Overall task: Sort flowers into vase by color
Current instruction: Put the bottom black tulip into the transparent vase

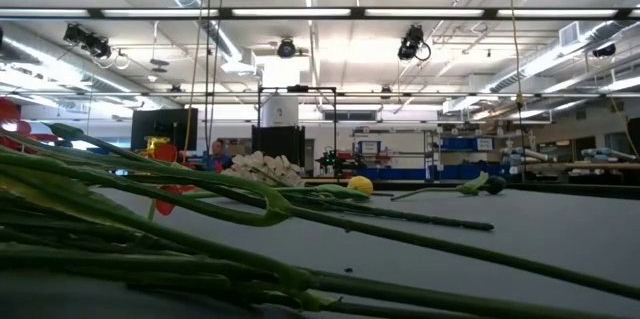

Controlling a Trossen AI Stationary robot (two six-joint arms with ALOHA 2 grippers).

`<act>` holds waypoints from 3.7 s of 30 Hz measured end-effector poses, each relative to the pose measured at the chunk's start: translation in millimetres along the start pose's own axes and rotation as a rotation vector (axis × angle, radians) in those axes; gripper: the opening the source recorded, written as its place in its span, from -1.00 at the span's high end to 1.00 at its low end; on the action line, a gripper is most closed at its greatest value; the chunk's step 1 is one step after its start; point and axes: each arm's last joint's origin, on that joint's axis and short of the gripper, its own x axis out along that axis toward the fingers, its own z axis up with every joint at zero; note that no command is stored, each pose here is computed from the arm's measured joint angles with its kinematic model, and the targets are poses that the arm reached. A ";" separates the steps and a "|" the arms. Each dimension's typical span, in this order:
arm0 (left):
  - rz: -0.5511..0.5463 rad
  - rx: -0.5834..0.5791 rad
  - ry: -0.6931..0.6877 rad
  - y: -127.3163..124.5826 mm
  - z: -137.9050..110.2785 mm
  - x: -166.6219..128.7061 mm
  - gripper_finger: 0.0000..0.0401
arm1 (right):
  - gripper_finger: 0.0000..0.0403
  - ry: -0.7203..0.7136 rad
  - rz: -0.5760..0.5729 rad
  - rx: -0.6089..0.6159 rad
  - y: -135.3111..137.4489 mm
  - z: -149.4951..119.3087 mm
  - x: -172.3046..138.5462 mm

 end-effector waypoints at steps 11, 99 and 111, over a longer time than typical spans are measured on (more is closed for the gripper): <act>-0.039 -0.014 -0.001 -5.1 -0.4 1.3 1.00 | 0.16 0.000 0.000 0.001 0.0 0.1 0.0; -0.007 -0.209 0.128 -16.8 -62.1 -10.9 0.88 | 0.16 0.041 0.032 0.002 -11.6 13.7 16.3; -0.001 -0.244 0.104 -16.7 -59.6 -10.8 0.86 | 0.16 0.041 0.032 0.001 -11.5 13.6 16.2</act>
